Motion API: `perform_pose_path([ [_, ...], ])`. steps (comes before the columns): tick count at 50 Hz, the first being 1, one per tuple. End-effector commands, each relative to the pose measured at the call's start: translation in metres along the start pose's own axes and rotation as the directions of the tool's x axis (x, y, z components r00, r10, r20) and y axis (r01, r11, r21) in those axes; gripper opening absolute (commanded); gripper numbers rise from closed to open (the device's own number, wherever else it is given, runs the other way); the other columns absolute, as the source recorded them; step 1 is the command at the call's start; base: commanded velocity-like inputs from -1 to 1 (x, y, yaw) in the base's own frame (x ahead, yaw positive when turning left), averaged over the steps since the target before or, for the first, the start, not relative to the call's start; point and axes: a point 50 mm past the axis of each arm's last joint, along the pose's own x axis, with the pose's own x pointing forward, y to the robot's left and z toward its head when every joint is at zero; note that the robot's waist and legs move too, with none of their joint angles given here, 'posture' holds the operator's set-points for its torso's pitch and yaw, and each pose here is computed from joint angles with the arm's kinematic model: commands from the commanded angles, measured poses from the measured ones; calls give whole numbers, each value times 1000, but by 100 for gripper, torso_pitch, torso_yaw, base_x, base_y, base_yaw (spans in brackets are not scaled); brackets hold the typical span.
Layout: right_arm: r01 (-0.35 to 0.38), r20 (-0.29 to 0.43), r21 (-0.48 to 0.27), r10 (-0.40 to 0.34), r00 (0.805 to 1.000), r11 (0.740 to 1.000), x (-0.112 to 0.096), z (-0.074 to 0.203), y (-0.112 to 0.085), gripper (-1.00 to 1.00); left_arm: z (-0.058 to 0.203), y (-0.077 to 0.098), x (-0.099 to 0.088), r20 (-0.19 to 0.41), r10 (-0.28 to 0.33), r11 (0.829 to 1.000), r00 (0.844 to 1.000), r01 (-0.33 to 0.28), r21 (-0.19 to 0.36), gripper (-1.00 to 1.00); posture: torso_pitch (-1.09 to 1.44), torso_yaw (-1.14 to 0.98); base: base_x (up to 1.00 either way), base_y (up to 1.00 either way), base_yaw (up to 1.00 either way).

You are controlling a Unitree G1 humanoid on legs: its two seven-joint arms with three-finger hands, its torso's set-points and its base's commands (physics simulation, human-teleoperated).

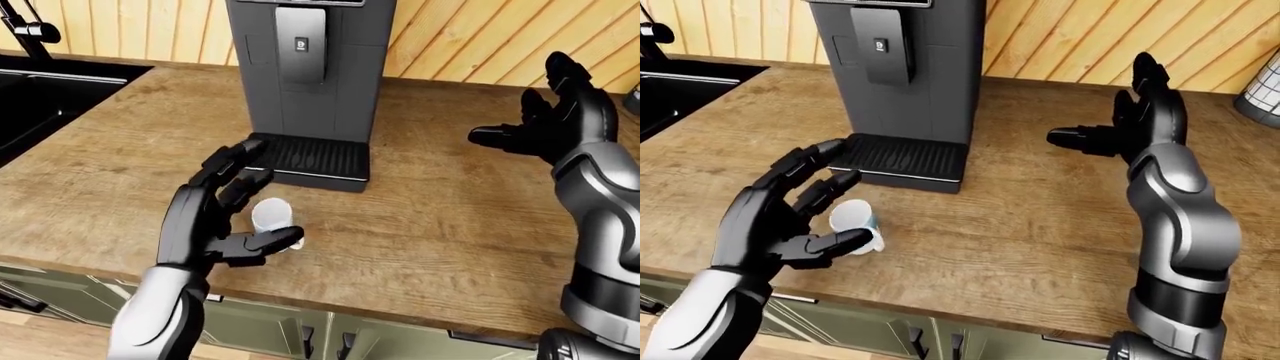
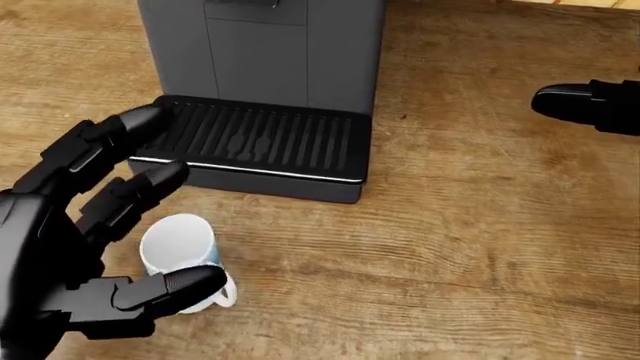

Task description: Pick the mug from under the coffee machine dispenser and place it on the counter.

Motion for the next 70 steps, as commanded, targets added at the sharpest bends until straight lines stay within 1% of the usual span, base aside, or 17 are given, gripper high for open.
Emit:
perform_pose_path([
  [1,0,90,1,0,996,1000,-2,21,-1,100,13,-2,-2,72,-15,1000,997,14,12,59,0,0,0,0,0],
  [4,3,86,0,-3,996,1000,0,20,-2,100,17,-1,1,74,-16,1000,997,15,11,62,0,0,0,0,0],
  [8,6,86,0,-6,996,1000,1,20,-3,100,26,-1,1,94,-24,1000,995,23,12,71,0,0,0,0,0],
  [9,4,86,0,-4,996,1000,1,21,-2,100,31,-1,1,110,-30,999,993,28,24,73,0,0,0,0,0],
  [11,2,85,-3,-1,996,1000,-1,19,-2,100,38,-1,0,125,-36,999,991,34,25,80,0,0,0,0,0],
  [13,2,91,1,-2,996,1000,-1,24,-4,100,43,0,1,142,-40,999,989,36,33,89,0,0,0,0,0],
  [15,7,91,1,-7,996,1000,2,24,-4,100,47,1,2,149,-40,999,988,34,38,100,0,0,0,0,0],
  [19,5,84,-4,-5,996,1000,1,17,-3,100,56,5,4,166,-45,998,985,37,51,100,0,0,0,0,0],
  [23,3,86,-3,-3,996,1000,0,19,-2,100,69,12,5,197,-36,998,980,23,66,100,0,0,0,0,0],
  [24,2,86,-4,-2,996,1000,0,19,-2,100,74,15,6,209,-34,997,977,18,79,100,0,0,0,0,0],
  [36,5,88,-3,-4,996,1000,1,21,-3,100,100,30,11,262,-23,993,965,-8,114,100,0,0,0,0,0],
  [40,5,89,-3,-5,996,1000,1,21,-4,100,115,36,12,291,-17,992,957,-21,125,100,0,0,0,0,0],
  [43,4,90,-4,-4,996,1000,1,22,-3,100,120,39,12,302,-15,991,953,-27,134,100,0,0,0,0,0],
  [45,4,92,-4,-3,996,1000,1,23,-4,100,134,45,11,337,3,986,942,-58,155,100,0,0,0,0,0],
  [47,3,94,-4,-3,996,1000,1,24,-4,100,141,49,11,352,7,984,936,-70,166,100,0,0,0,0,0],
  [61,3,99,-6,-2,995,1000,2,28,-4,100,163,64,8,396,31,978,918,-109,175,100,0,0,0,0,0],
  [70,7,105,-4,-6,994,1000,2,32,-7,100,182,77,4,442,67,972,895,-159,175,100,0,0,0,0,0],
])
